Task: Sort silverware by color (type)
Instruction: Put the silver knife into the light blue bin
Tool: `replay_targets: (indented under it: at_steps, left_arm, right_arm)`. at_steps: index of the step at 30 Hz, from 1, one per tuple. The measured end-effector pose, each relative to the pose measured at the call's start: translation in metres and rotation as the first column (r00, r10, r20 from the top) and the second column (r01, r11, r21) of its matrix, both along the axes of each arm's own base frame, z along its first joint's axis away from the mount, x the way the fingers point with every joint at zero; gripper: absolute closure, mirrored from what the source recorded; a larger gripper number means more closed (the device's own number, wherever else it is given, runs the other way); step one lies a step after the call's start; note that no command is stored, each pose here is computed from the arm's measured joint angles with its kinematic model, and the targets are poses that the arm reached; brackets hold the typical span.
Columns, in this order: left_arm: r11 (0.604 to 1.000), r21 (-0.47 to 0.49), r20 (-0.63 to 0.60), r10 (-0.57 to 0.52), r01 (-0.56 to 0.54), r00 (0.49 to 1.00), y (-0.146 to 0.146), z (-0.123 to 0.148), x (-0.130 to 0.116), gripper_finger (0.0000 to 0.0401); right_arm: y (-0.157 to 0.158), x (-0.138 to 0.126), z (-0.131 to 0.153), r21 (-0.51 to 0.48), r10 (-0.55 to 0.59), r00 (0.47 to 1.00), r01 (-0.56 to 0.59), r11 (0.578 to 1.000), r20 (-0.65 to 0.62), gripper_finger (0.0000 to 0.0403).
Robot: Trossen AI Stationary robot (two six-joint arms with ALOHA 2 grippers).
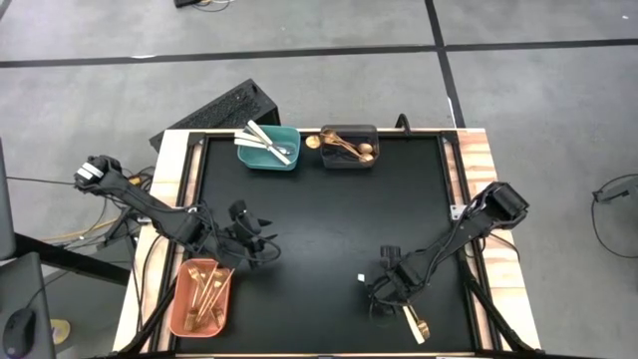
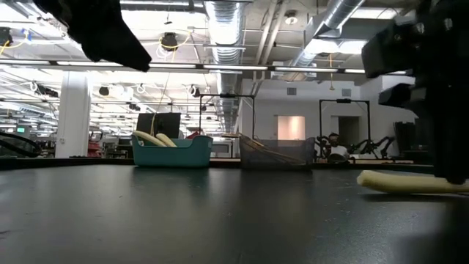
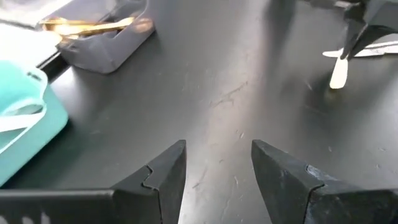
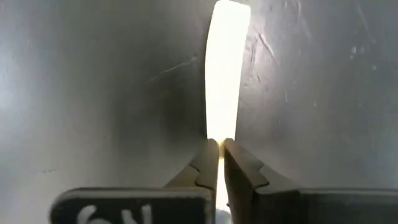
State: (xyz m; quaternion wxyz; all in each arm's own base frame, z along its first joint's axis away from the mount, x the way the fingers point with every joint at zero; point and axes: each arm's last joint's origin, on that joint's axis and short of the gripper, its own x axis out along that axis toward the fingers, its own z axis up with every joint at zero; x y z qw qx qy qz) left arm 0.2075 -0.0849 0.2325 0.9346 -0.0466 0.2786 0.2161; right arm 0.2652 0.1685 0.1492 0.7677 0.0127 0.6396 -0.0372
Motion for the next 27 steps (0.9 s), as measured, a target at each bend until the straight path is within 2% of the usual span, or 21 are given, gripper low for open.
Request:
replay_targets:
  at_steps: [4, 10, 15, 22, 27]
  left_arm:
    - [0.999, 0.006, 0.043, -0.037, 0.037, 0.998, -0.001, -0.012, 0.001, 0.0232]
    - [0.996, 0.049, 0.052, -0.071, 0.068, 0.996, 0.000, -0.022, 0.000, 0.0232]
    - [0.996, 0.055, 0.049, -0.073, 0.070, 0.996, 0.000, -0.022, 0.000, 0.0232]
    - [0.996, 0.054, 0.049, -0.072, 0.070, 0.996, 0.000, -0.022, 0.000, 0.0232]
    - [0.996, 0.054, 0.048, -0.072, 0.070, 0.996, 0.000, -0.022, 0.000, 0.0232]
  right_arm:
    - [-0.006, 0.003, -0.003, -0.007, -0.001, 1.000, 0.001, 1.000, 0.002, 0.0376]
    - [-0.017, 0.016, 0.005, -0.038, -0.033, 0.994, 0.038, 0.999, 0.106, 0.0377]
    - [-0.025, 0.022, 0.007, -0.038, -0.059, 0.993, 0.063, 0.997, 0.105, 0.0326]
    - [-0.027, 0.022, 0.007, -0.026, -0.040, 0.996, 0.042, 0.999, 0.080, 0.0236]
    - [-0.026, 0.018, 0.000, 0.032, -0.028, 0.999, 0.027, 0.999, 0.041, 0.0212]
